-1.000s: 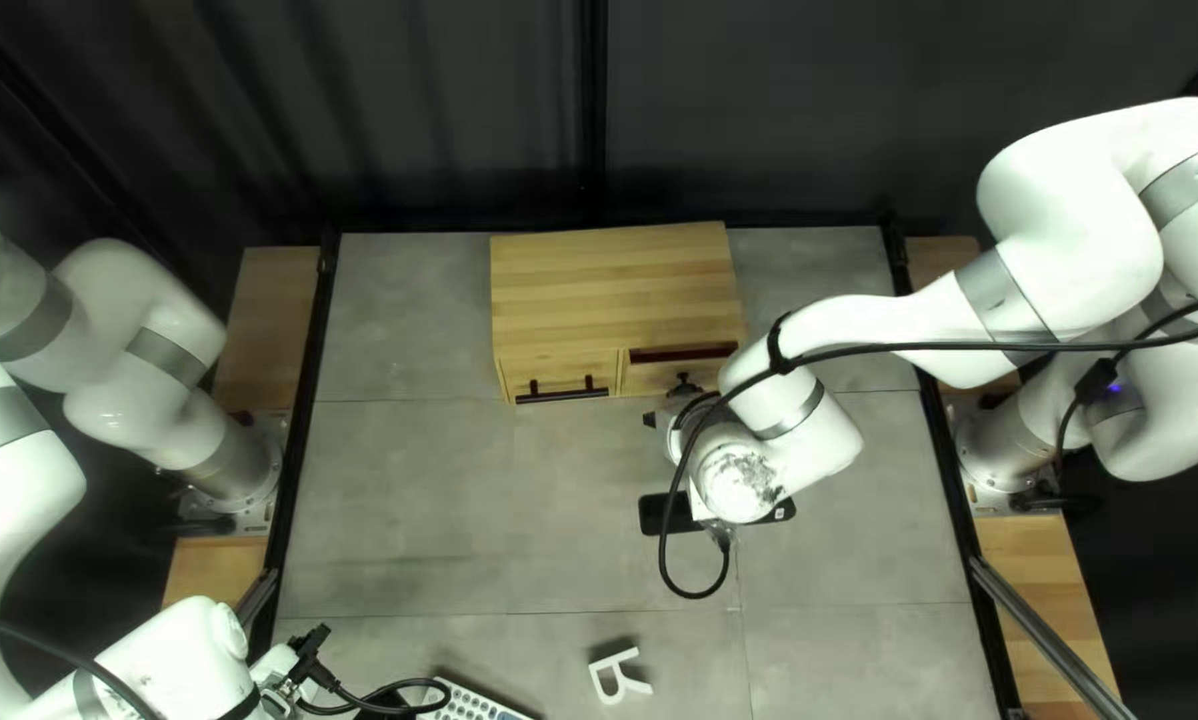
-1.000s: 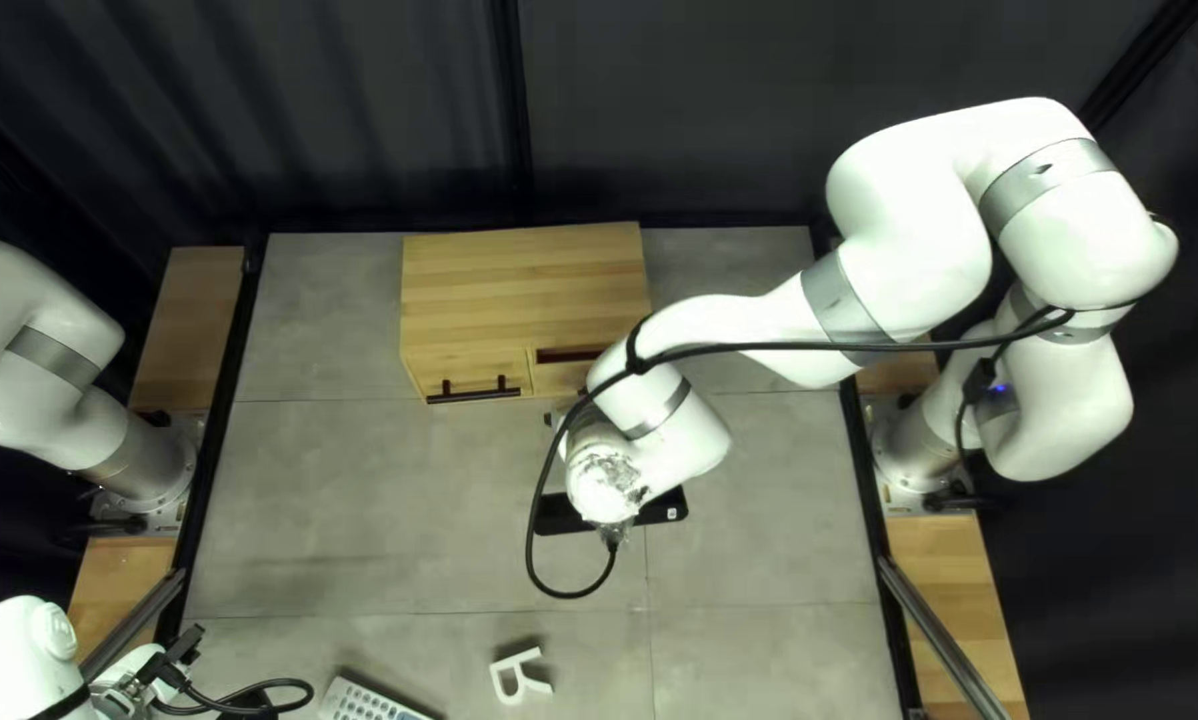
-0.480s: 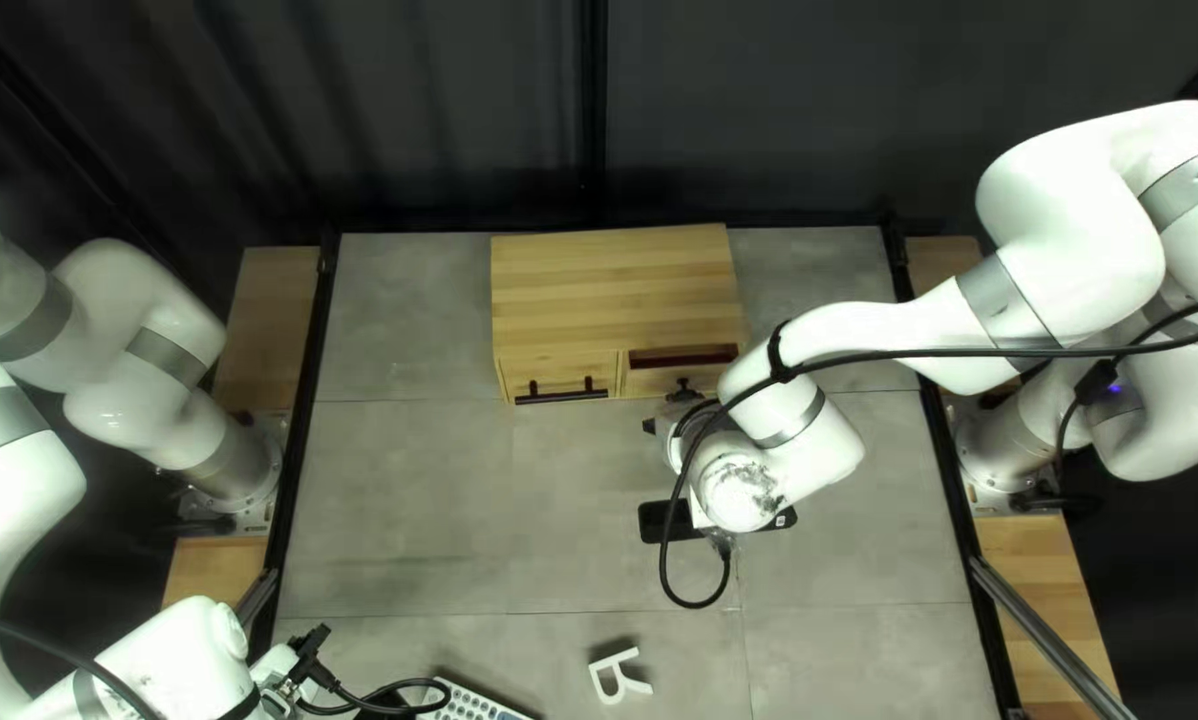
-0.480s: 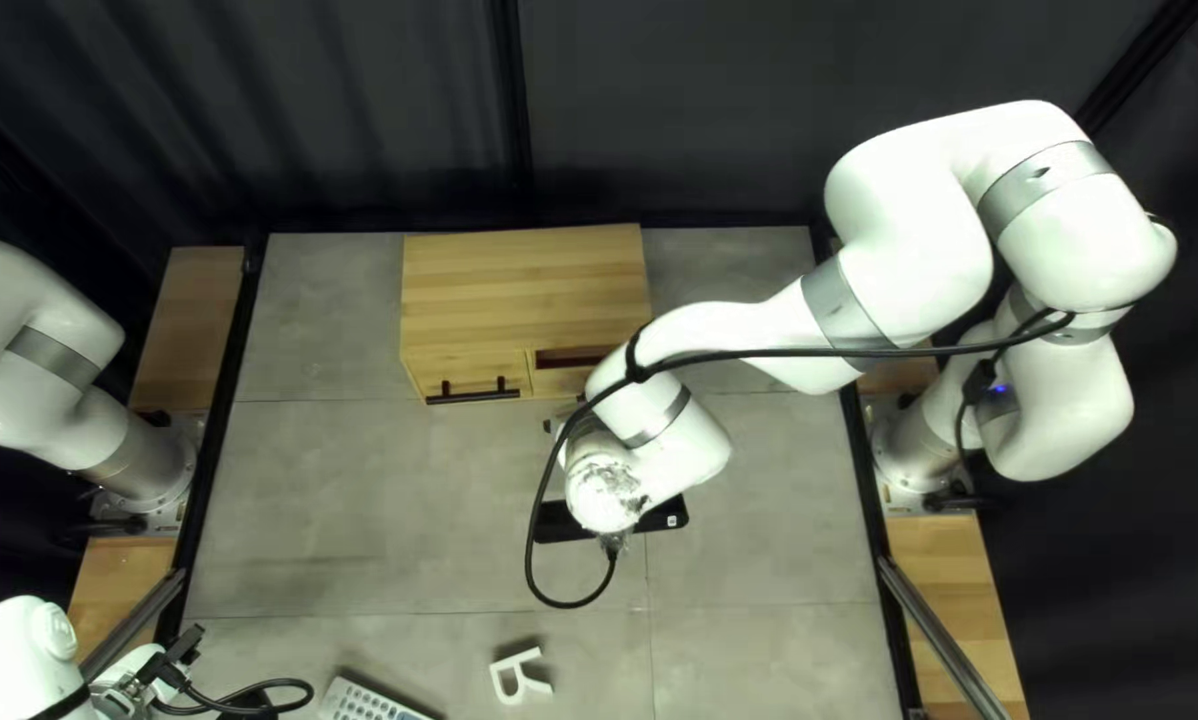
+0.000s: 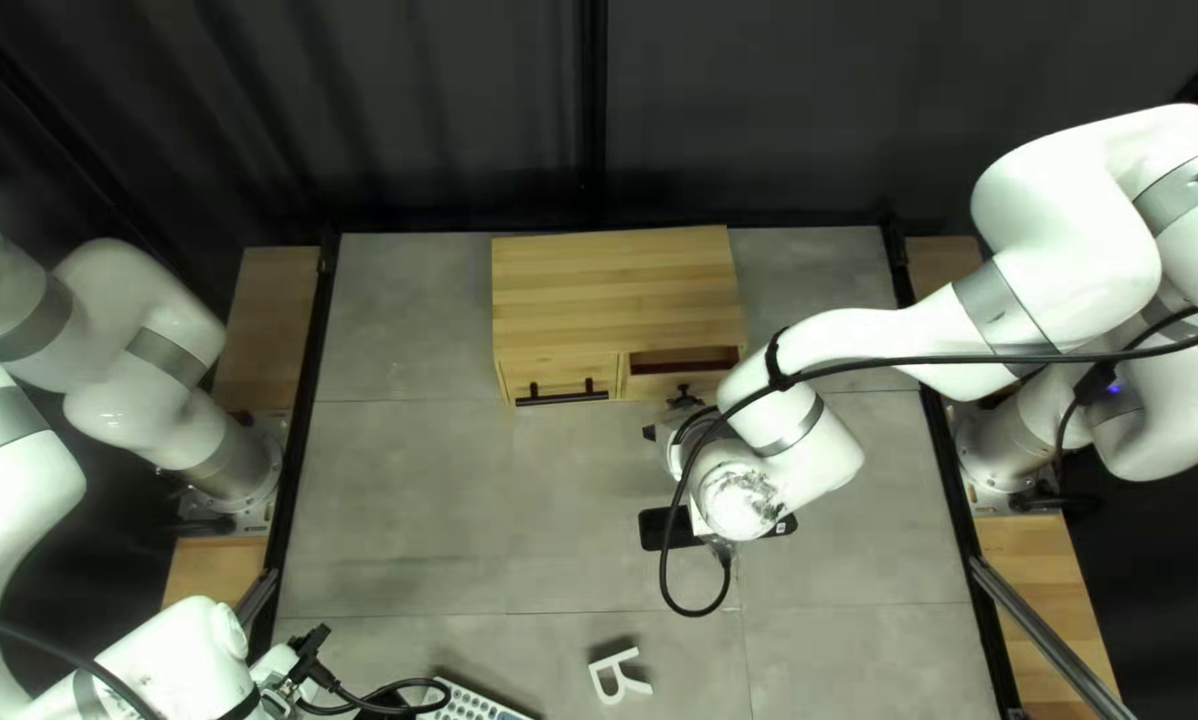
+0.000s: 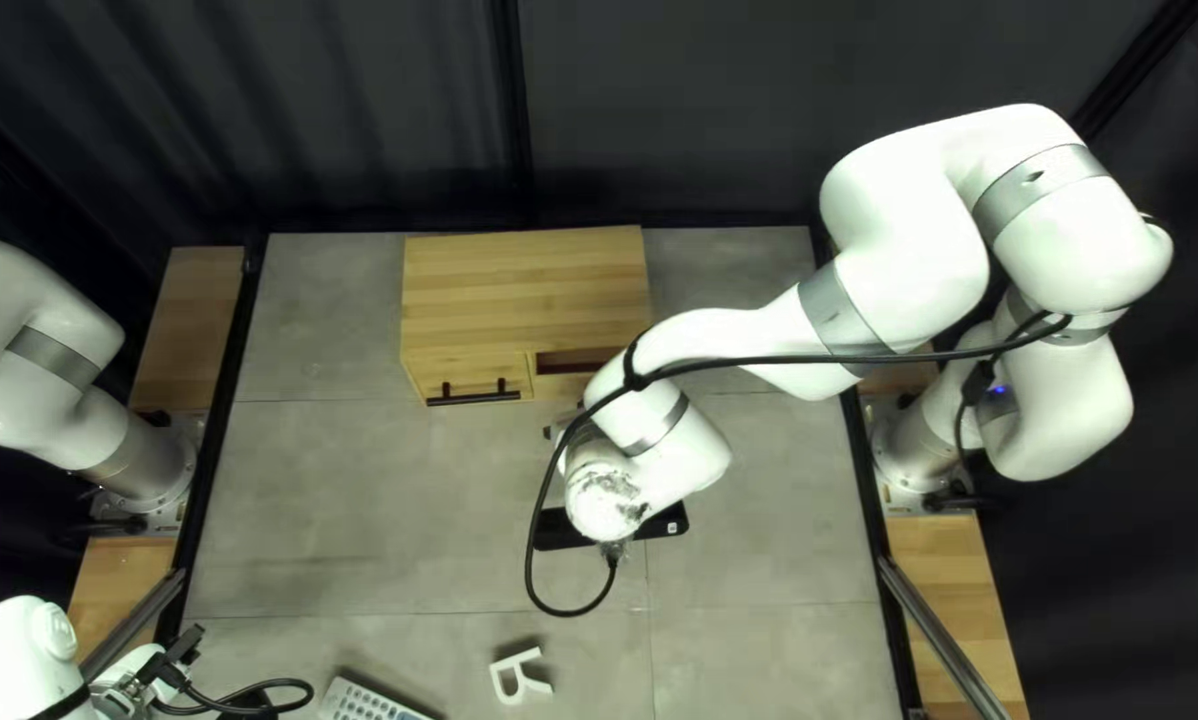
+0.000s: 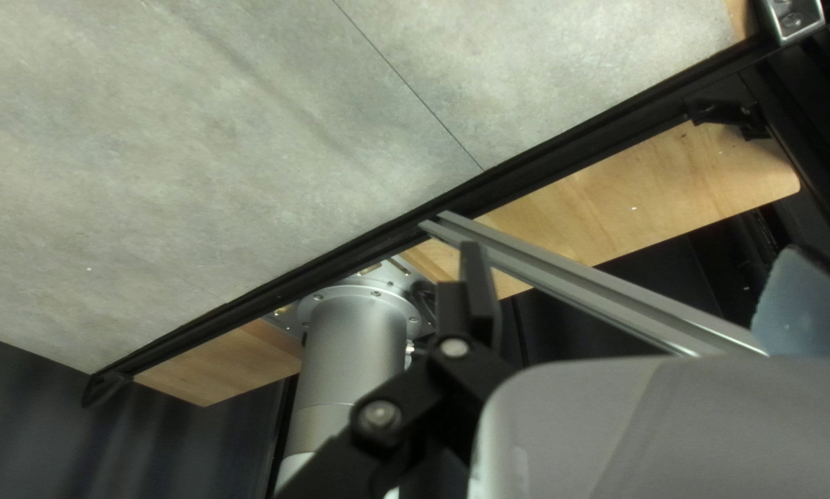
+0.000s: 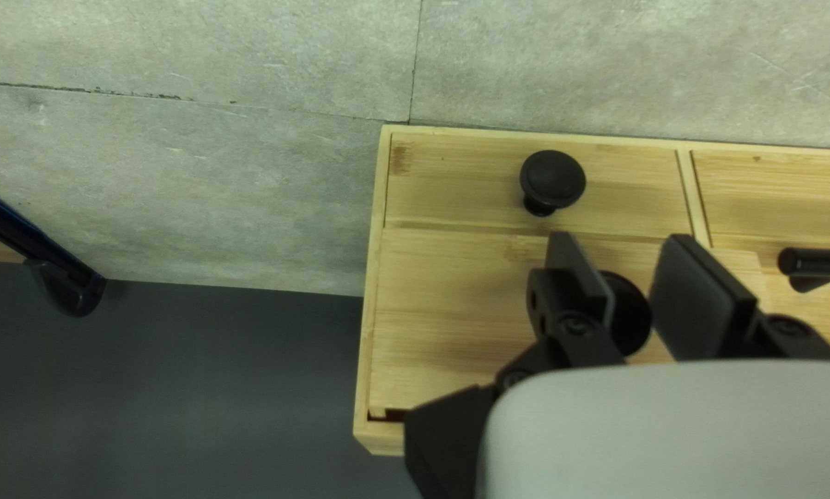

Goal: Open drawers and place objects into drawer and close

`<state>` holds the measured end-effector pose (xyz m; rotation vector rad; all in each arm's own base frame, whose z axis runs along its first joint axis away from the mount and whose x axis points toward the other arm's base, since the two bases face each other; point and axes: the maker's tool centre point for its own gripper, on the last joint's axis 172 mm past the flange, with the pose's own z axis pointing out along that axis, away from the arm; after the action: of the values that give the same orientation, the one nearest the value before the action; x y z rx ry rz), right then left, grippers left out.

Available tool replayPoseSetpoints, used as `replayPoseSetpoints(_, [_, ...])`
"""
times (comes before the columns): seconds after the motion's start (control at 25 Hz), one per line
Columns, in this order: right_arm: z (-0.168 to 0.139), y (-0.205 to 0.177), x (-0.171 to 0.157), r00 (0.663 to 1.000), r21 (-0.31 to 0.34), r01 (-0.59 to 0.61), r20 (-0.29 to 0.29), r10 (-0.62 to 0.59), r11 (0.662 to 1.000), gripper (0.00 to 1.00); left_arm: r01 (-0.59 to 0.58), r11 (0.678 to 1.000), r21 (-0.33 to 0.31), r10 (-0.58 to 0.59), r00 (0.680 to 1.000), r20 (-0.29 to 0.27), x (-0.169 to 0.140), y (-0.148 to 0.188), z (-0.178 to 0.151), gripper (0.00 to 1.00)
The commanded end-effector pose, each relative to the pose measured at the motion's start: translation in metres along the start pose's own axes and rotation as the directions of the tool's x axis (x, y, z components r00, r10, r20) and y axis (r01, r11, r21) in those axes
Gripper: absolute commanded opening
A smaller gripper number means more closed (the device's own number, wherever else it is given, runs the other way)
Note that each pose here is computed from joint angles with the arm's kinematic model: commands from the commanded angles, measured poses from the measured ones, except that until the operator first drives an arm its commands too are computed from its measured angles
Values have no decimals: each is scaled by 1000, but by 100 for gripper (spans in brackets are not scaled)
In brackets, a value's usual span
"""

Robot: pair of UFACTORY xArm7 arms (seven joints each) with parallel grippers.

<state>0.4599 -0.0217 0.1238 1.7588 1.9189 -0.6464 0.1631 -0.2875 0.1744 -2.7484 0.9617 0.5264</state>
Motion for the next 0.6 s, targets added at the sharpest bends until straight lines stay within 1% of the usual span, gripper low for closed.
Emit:
replayPoseSetpoints(0.04, [-3,0,2,1000,0,2,1,-2,1000,21,0,1000,0,0,1000,0,0,0,0,100])
replayPoseSetpoints(0.24, [-5,0,5,1000,0,4,-1,-4,1000,18,0,1000,0,0,1000,0,0,0,0,100])
replayPoseSetpoints(0.6, [-9,1,11,1000,-2,7,-3,-7,1000,22,0,1000,0,0,1000,0,0,0,0,100])
